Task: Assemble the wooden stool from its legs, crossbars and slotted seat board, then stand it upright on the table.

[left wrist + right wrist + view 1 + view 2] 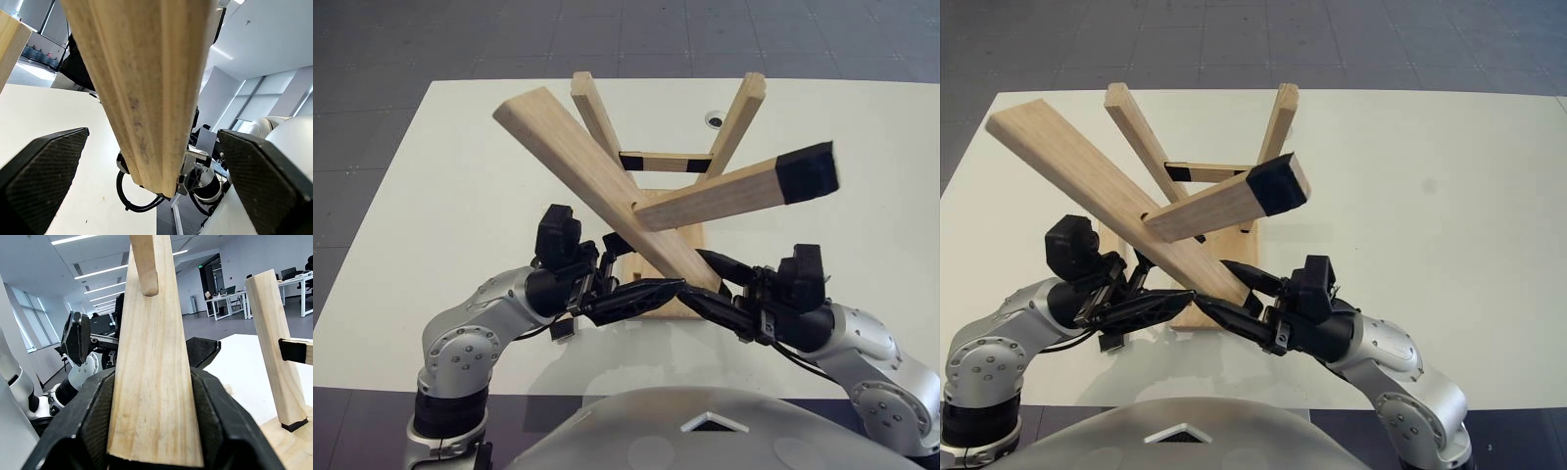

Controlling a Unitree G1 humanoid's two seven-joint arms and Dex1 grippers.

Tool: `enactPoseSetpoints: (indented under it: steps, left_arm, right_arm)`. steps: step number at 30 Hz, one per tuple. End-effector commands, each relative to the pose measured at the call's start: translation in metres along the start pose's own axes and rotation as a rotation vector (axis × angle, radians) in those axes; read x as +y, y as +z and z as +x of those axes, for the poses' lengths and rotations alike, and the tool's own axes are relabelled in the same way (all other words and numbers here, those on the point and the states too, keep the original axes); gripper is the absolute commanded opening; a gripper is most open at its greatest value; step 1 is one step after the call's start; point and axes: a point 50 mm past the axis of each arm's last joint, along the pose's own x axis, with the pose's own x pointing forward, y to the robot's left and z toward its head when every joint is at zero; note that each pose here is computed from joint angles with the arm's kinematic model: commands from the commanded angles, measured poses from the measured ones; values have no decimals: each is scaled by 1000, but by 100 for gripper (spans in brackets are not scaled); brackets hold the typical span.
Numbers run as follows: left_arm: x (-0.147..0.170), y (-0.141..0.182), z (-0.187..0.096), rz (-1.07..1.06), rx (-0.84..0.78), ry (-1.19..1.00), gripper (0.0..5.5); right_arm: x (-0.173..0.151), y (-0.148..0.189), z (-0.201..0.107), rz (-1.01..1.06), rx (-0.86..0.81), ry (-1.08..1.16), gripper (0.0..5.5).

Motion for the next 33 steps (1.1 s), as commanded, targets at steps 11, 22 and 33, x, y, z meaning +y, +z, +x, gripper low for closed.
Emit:
enactPoseSetpoints:
  steps: [11, 22, 33]
  left_arm:
    - [-3, 3, 1, 31, -34, -46, 472]
    - [-14, 10, -2, 6, -127, -145, 303]
    - [-11, 9, -2, 21, -147, -108, 207]
  right_arm:
    - [6, 0, 7, 119, -66, 74, 205]
    - [7, -6, 7, 181, -57, 79, 205]
    - [16, -15, 11, 289, -58, 125, 205]
